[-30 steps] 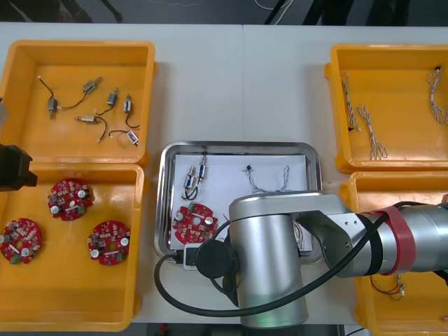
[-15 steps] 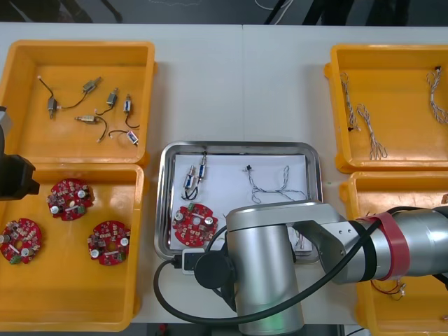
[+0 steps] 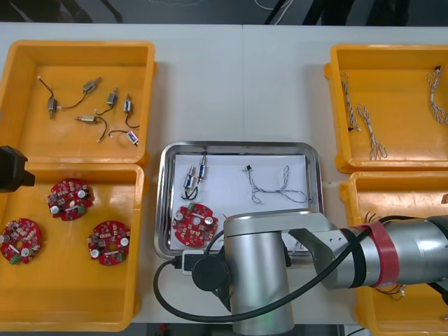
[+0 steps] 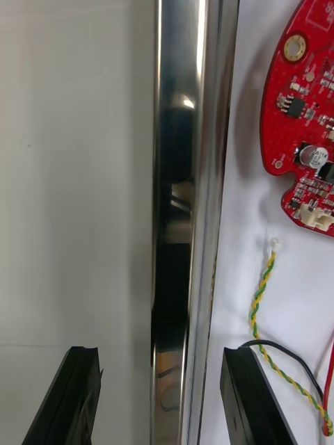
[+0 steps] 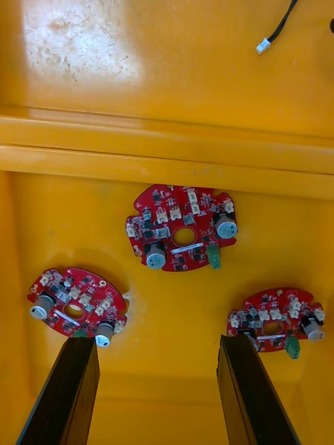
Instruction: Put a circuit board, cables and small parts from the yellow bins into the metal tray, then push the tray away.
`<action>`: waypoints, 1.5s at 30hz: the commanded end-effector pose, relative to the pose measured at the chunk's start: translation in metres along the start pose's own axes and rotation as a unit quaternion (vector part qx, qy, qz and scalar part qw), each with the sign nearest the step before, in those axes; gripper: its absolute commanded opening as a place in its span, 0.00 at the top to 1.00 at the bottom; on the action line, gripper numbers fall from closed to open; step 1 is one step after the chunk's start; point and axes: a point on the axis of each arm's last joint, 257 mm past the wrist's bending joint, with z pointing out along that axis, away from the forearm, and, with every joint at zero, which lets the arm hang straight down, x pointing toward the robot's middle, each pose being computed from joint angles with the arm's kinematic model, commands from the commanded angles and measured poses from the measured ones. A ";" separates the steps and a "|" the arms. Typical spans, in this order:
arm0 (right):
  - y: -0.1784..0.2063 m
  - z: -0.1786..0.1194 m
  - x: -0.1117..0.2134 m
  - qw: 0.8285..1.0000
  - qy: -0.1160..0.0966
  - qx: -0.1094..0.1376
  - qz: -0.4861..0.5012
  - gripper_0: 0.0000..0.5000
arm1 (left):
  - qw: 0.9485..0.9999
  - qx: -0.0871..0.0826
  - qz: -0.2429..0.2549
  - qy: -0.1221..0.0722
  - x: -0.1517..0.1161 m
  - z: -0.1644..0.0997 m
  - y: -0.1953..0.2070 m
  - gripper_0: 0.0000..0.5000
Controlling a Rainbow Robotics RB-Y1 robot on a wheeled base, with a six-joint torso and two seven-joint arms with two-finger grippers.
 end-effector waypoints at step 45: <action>0.010 -0.003 -0.017 0.999 -0.025 0.001 -0.030 1.00 | 0.999 0.018 0.026 -0.025 -0.008 -0.009 -0.007 0.00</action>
